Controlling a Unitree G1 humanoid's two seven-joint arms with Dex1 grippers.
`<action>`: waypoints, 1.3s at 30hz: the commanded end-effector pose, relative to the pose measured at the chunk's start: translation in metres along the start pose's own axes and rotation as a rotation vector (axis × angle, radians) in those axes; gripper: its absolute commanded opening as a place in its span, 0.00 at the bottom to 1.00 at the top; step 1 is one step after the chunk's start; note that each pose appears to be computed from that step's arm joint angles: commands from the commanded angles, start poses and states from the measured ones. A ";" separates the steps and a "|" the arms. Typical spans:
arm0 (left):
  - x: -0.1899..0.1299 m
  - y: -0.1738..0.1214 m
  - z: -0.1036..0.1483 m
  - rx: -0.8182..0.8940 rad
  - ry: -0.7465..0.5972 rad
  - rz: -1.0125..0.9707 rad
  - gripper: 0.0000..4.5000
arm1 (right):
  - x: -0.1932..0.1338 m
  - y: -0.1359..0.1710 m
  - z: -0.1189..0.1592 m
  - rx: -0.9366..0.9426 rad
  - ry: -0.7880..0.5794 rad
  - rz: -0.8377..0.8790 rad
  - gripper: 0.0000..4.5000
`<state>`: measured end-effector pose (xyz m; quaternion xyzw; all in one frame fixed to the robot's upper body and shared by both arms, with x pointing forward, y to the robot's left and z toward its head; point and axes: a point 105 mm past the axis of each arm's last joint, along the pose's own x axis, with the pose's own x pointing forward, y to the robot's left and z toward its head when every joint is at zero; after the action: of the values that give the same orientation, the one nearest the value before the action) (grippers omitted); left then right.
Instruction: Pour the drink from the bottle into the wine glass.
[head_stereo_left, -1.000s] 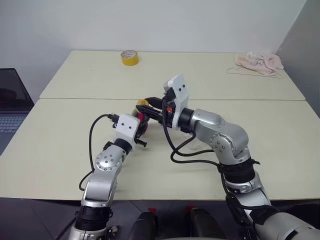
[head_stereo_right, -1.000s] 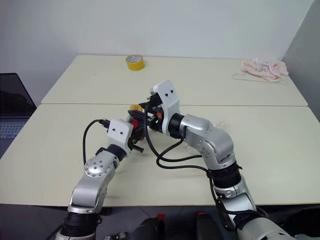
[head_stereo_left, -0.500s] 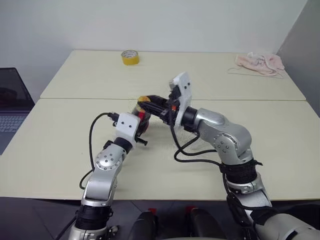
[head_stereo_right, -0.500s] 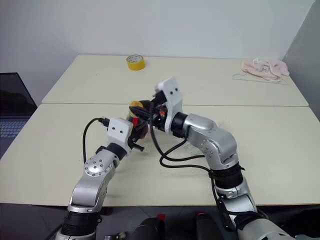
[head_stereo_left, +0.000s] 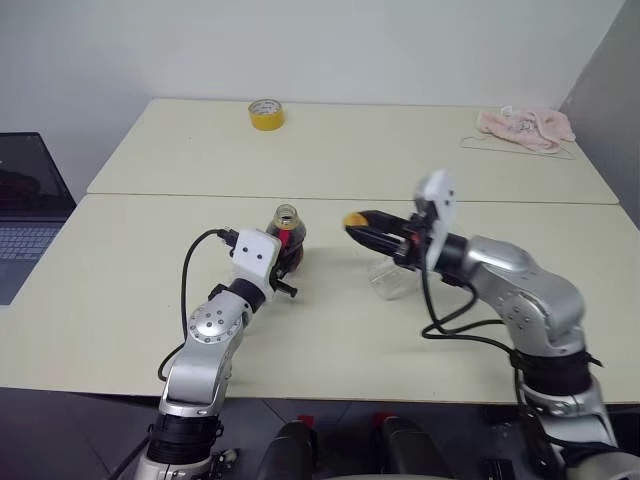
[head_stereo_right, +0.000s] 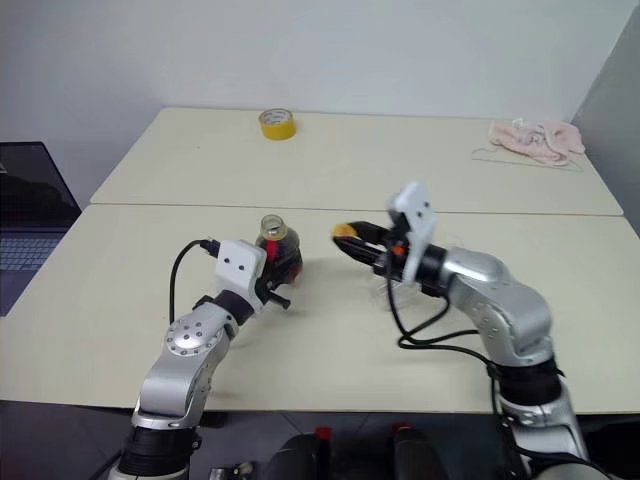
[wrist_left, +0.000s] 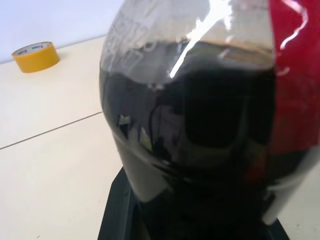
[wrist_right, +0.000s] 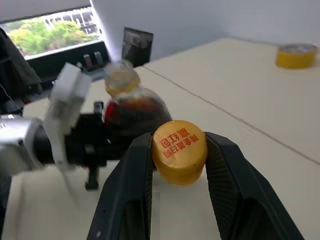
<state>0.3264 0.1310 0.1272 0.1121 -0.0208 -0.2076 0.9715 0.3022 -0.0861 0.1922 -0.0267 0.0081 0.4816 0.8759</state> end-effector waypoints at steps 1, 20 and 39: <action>-0.002 -0.002 0.024 0.023 -0.089 -0.016 0.17 | -0.028 -0.003 0.011 -0.062 -0.037 -0.020 0.27; 0.003 -0.014 0.039 -0.012 -0.136 -0.107 0.17 | -0.124 -0.077 -0.104 -0.081 0.273 -0.485 0.27; -0.010 0.046 0.017 -0.113 -0.066 0.186 0.17 | -0.079 -0.030 -0.025 -0.241 0.155 -0.120 1.00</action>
<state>0.3331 0.1593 0.1413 0.0609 -0.0290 -0.1494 0.9865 0.2927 -0.1992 0.1418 -0.1605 0.0637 0.3710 0.9124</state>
